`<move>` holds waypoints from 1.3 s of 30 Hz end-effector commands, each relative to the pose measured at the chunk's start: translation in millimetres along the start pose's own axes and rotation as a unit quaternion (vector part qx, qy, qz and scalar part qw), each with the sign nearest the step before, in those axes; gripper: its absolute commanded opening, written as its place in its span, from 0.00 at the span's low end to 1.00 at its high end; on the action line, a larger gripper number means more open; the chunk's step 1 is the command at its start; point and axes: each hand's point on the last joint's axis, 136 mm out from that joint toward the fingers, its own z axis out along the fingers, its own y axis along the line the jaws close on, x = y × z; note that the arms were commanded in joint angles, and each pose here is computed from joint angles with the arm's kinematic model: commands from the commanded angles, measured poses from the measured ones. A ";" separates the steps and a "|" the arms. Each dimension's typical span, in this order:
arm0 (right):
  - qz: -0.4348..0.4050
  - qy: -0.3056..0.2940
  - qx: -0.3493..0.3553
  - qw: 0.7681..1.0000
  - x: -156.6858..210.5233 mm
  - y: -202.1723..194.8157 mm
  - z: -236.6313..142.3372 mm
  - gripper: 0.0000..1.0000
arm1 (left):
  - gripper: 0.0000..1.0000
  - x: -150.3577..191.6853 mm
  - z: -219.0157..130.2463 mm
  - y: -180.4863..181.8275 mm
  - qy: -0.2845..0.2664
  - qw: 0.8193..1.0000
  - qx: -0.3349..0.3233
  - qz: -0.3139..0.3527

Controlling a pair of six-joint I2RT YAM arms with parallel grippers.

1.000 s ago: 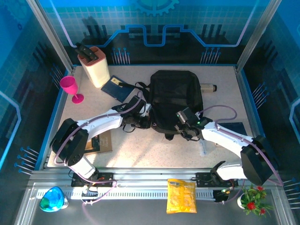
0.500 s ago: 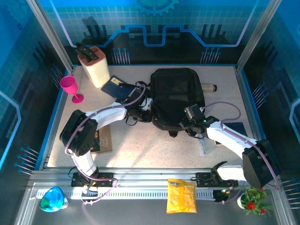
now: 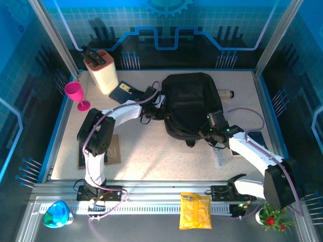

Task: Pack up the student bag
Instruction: Unzip the student bag at the center of the table, then move the book to the middle-left of the table.

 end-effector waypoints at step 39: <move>-0.222 -0.061 0.013 0.973 -41.1 47.4 -49.9 0.93 | 0.88 170.7 -147.0 180.6 -0.051 0.896 -0.262 -0.355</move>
